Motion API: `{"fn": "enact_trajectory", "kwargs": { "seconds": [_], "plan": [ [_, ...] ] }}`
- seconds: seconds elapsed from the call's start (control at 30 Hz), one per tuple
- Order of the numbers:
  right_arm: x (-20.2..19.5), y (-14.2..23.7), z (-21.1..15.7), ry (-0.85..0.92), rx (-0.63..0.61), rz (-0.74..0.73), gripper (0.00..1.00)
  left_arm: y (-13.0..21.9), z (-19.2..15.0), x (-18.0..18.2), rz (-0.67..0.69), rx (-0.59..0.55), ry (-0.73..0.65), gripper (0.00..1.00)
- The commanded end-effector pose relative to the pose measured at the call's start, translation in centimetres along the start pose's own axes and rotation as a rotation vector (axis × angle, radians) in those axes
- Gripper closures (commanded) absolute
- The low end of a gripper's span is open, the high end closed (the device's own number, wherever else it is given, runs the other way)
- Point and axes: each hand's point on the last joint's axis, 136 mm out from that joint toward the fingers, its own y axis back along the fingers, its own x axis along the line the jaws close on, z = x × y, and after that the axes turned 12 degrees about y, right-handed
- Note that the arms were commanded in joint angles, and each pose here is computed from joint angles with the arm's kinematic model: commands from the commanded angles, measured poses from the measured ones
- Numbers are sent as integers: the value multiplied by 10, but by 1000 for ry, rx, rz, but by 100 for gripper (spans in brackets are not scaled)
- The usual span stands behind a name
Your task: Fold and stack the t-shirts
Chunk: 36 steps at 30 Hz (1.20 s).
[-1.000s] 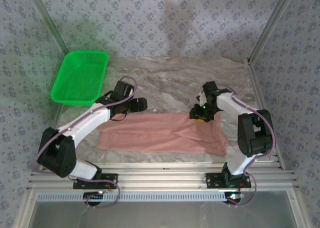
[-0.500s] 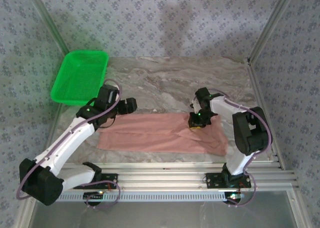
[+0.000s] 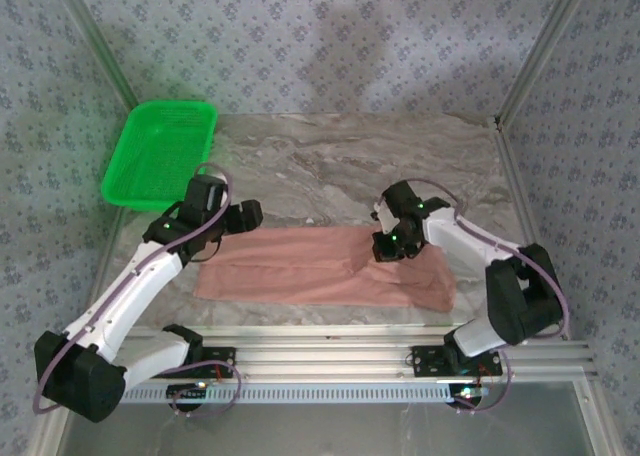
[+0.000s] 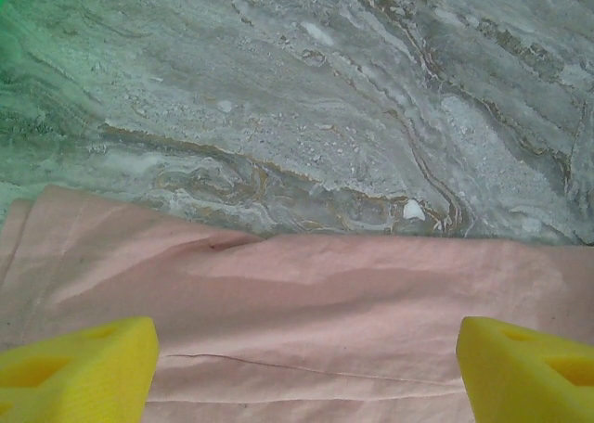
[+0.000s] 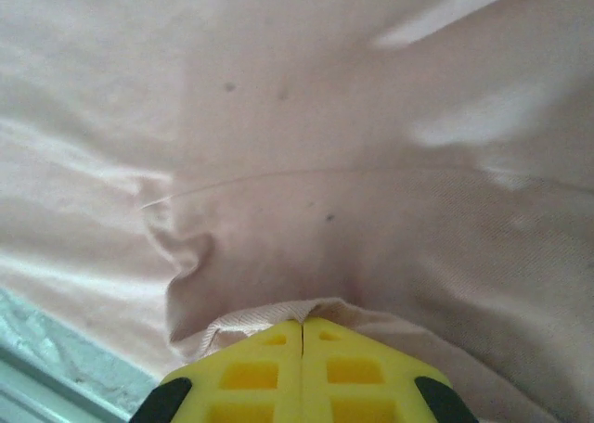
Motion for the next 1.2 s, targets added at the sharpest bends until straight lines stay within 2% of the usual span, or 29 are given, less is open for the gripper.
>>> {"fn": "enact_trajectory", "kwargs": {
  "seconds": [0.0,0.3,0.4,0.5,0.63,0.73,0.8,1.0,1.1,1.17],
  "plan": [
    [15,-1,-17,2,26,31,100,0,-3,5,5,-2,-8,17],
    [54,-12,-59,-10,134,116,98,-13,-9,5,3,30,4,17],
    [63,-5,-73,-47,160,131,91,-18,-11,2,-4,45,3,17],
    [70,8,-84,-79,174,146,77,-22,-13,-2,-6,53,-7,18],
    [84,41,-67,-94,84,212,69,-29,-16,-10,-22,63,-27,17],
    [70,65,-32,-142,-45,207,67,-36,-22,-18,-29,73,-55,18],
    [46,67,-10,-251,-94,179,68,-40,-23,-24,-35,78,-64,18],
    [-15,20,-13,-464,24,6,70,-51,-16,-41,-56,77,-85,17],
    [-37,1,-31,-592,82,-70,70,-68,-24,-48,-50,156,-107,17],
    [-54,-3,-40,-641,105,-166,69,-84,-31,-43,2,220,-115,17]
  ]
}}
